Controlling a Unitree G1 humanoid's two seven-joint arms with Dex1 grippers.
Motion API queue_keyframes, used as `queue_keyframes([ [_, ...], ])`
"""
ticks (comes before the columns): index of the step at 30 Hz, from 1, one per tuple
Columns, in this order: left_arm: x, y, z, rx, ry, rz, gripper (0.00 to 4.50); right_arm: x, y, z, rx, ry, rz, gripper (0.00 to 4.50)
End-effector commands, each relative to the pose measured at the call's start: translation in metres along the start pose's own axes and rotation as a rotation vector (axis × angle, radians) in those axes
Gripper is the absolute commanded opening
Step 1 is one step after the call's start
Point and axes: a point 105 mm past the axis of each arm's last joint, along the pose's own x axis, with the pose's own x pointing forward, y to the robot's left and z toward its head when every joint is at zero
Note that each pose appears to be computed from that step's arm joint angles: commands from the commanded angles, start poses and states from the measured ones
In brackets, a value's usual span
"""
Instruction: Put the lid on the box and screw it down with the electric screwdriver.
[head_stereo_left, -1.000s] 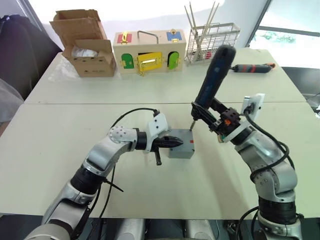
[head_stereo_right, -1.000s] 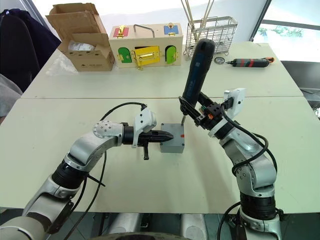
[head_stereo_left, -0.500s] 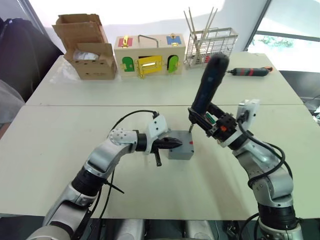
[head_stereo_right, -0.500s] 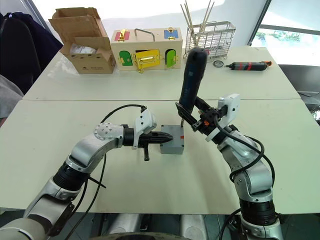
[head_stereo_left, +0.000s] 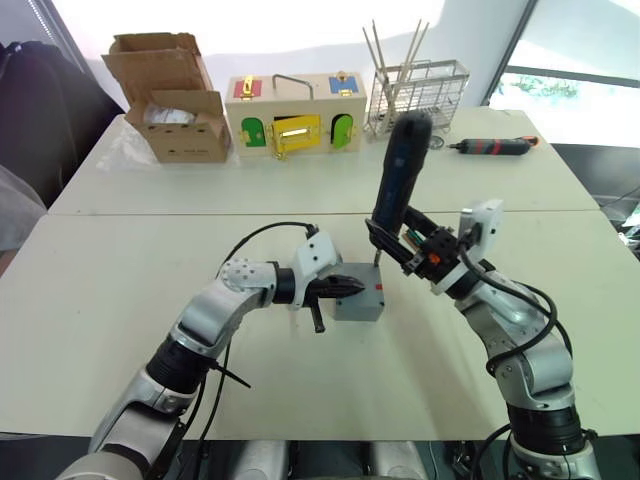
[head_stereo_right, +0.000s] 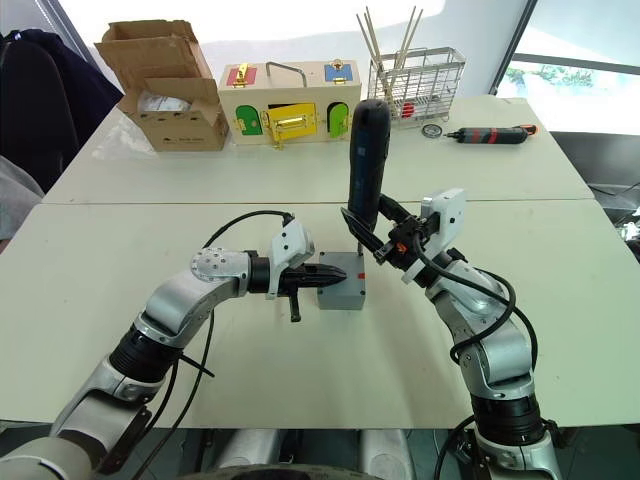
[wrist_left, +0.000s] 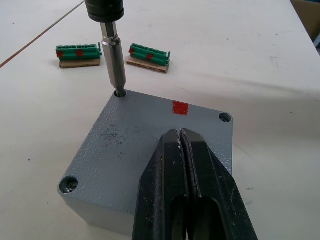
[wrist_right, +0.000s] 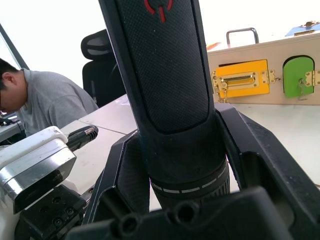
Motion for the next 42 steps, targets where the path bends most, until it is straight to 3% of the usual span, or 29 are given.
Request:
queue_keyframes([
  [1, -0.001, -0.001, -0.005, -0.006, 0.016, 0.009, 0.00, -0.004, 0.020, -0.038, 0.110, 0.127, 0.073, 1.80],
  [42, -0.001, -0.001, -0.006, -0.006, 0.014, 0.026, 0.00, -0.012, 0.023, -0.083, 0.130, 0.266, 0.062, 1.80],
])
